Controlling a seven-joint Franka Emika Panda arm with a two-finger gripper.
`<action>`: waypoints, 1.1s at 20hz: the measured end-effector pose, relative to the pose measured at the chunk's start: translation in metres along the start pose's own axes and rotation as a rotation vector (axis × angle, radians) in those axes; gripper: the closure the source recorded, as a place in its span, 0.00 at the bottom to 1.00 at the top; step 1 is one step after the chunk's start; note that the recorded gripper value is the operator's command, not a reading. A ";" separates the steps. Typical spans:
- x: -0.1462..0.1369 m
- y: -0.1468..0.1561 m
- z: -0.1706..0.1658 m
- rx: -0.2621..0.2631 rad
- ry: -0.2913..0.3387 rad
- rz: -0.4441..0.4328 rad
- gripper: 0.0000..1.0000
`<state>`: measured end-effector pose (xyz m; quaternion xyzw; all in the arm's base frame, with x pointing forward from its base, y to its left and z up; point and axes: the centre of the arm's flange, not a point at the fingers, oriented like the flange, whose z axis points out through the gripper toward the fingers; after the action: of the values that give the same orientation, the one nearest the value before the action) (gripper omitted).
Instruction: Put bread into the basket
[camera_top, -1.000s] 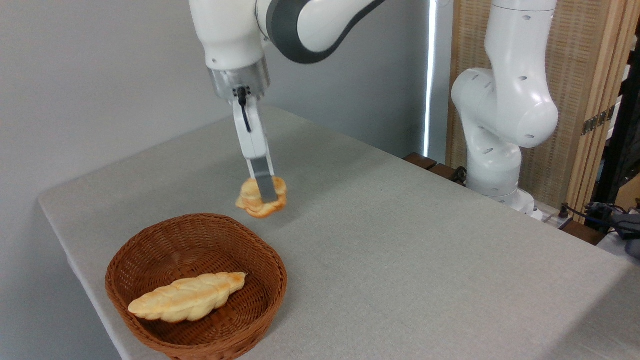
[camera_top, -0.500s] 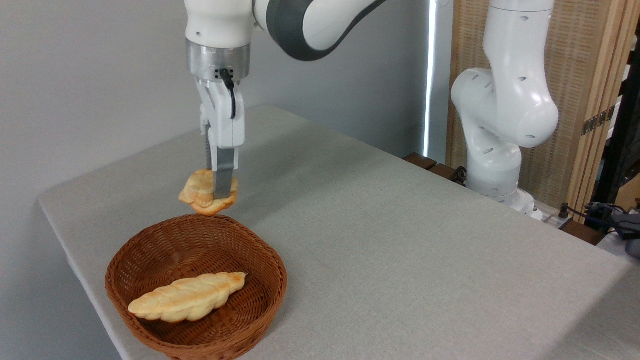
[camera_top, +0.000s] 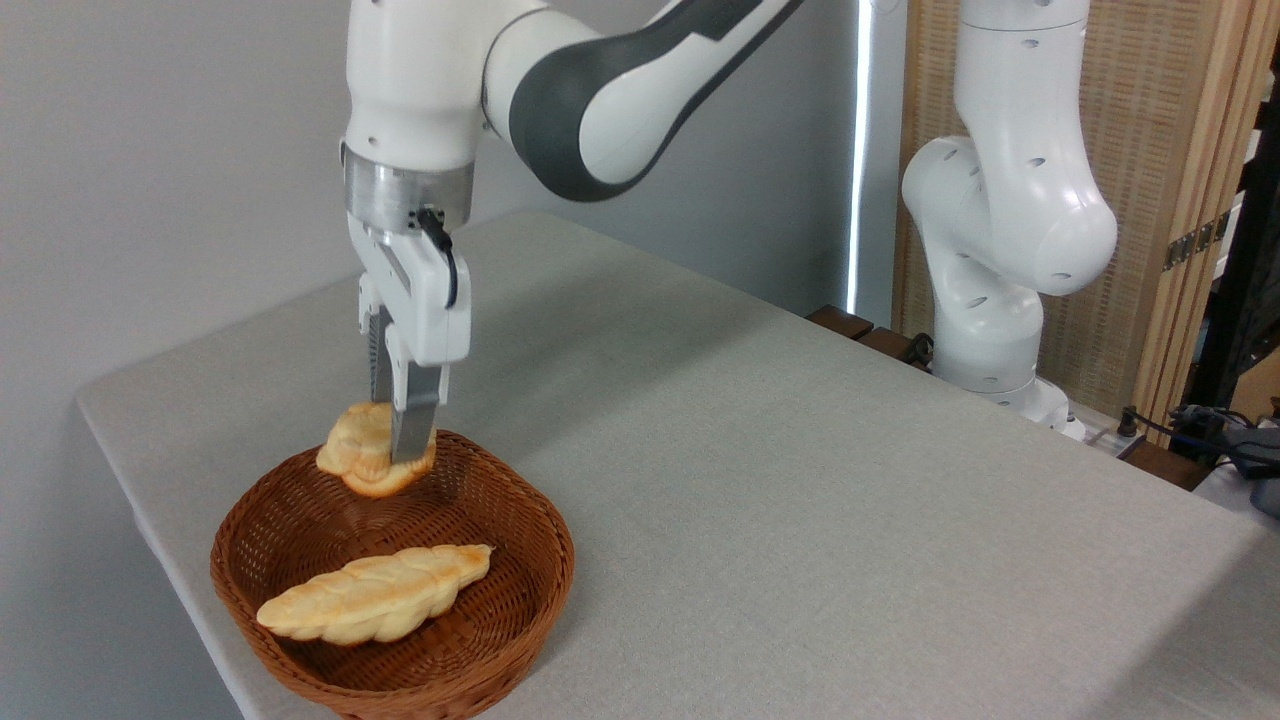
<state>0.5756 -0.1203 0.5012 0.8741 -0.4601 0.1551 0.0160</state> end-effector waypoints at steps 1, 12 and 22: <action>-0.003 -0.004 0.002 0.001 -0.004 -0.008 0.00; -0.007 -0.007 0.011 -0.007 -0.018 -0.016 0.00; -0.007 -0.007 0.003 -0.008 -0.016 -0.095 0.00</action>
<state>0.5788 -0.1113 0.4975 0.8962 -0.4186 0.1452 0.0233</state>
